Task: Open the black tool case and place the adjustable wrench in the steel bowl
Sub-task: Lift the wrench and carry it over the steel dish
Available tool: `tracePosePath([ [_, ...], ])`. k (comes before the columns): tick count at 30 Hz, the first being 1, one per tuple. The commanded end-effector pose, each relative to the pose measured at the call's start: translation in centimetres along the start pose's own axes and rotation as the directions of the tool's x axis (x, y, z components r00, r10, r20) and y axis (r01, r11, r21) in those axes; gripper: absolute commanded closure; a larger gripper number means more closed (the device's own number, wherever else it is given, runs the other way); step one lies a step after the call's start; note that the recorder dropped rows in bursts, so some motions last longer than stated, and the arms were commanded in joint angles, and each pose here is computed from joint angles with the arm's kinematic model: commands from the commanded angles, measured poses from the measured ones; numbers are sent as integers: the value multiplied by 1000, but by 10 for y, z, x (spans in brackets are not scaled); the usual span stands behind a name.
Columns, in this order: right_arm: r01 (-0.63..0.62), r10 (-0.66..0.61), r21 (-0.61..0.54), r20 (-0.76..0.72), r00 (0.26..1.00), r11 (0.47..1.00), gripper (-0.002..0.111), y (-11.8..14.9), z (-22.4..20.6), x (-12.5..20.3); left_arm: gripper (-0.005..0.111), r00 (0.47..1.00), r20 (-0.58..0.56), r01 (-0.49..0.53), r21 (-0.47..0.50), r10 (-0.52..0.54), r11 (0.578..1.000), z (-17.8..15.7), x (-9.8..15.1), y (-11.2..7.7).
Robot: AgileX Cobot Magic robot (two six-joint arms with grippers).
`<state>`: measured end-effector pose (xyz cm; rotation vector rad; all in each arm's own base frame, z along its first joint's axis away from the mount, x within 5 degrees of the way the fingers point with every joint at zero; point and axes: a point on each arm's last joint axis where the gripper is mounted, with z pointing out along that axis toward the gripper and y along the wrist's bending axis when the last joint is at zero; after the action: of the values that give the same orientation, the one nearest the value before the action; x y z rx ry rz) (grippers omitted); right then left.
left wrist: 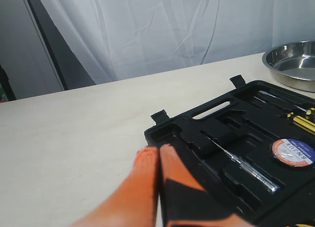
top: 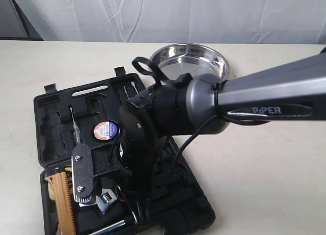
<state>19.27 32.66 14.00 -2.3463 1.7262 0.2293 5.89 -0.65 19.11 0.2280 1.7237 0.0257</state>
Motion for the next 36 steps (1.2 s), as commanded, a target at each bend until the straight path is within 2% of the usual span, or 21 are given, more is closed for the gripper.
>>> tracePosePath([
  [1,-37,35,37,53,998,999,109,-2,-18,-4,106,1000,20,5,-1,-5,1000,-1,-2,0],
  [12,-105,95,80,120,988,991,109,1,-52,-10,106,1000,20,5,-1,-5,1000,-1,-2,0],
  [17,-204,172,237,150,974,950,109,-23,-73,0,106,1000,20,5,-1,-5,1000,-1,-2,0],
  [21,-390,333,312,222,916,866,109,-67,-99,33,106,1000,20,5,-1,-5,1000,-1,-2,0],
  [27,-501,416,376,287,863,780,109,-100,-123,66,106,1000,20,5,-1,-5,1000,-1,-2,0],
  [31,-583,475,427,339,812,691,109,-129,-119,99,106,1000,20,5,-1,-5,1000,-1,-2,0],
  [34,-676,554,433,387,737,596,109,-154,-112,128,106,1000,20,5,-1,-5,1000,-1,-2,0],
  [36,-703,583,433,394,710,564,109,-166,-106,142,106,1000,20,5,-1,-5,1000,-1,-2,0],
])
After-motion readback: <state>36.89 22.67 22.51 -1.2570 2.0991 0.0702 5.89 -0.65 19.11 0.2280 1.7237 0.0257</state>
